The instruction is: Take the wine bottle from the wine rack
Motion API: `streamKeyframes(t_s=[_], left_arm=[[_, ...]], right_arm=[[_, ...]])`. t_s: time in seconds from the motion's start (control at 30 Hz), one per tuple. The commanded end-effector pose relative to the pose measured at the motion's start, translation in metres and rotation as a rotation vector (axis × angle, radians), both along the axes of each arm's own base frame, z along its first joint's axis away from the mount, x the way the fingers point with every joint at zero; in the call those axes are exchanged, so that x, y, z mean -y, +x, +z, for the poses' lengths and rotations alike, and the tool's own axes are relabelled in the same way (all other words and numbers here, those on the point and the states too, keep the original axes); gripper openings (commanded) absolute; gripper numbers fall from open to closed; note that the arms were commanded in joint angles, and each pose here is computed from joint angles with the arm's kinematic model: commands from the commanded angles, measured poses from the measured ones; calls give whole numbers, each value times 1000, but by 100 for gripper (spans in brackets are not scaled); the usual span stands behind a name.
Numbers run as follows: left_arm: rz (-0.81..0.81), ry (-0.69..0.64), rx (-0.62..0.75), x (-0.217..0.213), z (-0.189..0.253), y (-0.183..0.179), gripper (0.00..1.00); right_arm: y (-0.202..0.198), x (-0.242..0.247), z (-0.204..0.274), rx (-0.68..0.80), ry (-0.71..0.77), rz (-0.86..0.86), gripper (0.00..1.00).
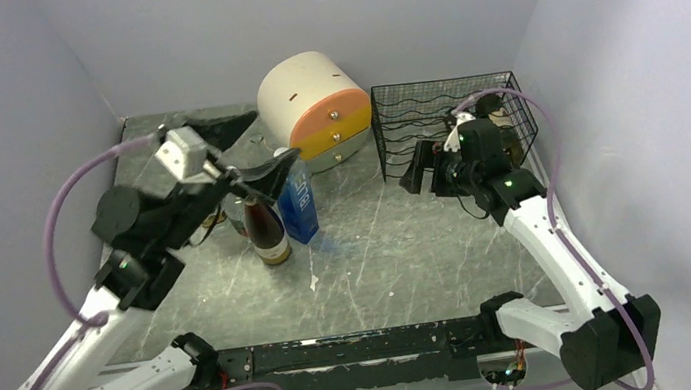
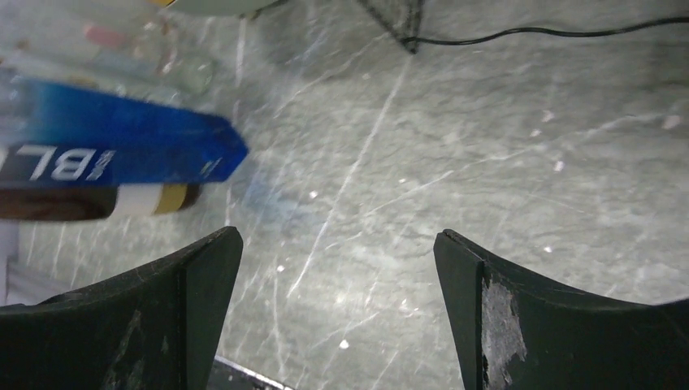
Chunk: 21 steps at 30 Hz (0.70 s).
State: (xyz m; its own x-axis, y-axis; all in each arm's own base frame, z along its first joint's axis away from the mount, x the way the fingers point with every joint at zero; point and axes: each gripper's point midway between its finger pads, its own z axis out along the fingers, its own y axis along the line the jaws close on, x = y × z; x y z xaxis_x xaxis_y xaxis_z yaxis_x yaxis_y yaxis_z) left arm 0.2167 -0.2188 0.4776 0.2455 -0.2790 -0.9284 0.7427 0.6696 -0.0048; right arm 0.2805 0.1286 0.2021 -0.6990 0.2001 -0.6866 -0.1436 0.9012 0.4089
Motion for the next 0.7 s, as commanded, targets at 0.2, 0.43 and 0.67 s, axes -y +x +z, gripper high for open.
streamKeyframes(t_s=[0.2, 0.43, 0.67], left_arm=[[-449, 226, 120, 157, -40, -34, 99], [-371, 390, 52, 182, -120, -32, 100], [-207, 530, -42, 182, -163, -12, 97]], right_arm=[[30, 123, -23, 42, 43, -496, 96], [15, 182, -45, 81, -17, -766, 100], [23, 198, -49, 199, 49, -796, 100]])
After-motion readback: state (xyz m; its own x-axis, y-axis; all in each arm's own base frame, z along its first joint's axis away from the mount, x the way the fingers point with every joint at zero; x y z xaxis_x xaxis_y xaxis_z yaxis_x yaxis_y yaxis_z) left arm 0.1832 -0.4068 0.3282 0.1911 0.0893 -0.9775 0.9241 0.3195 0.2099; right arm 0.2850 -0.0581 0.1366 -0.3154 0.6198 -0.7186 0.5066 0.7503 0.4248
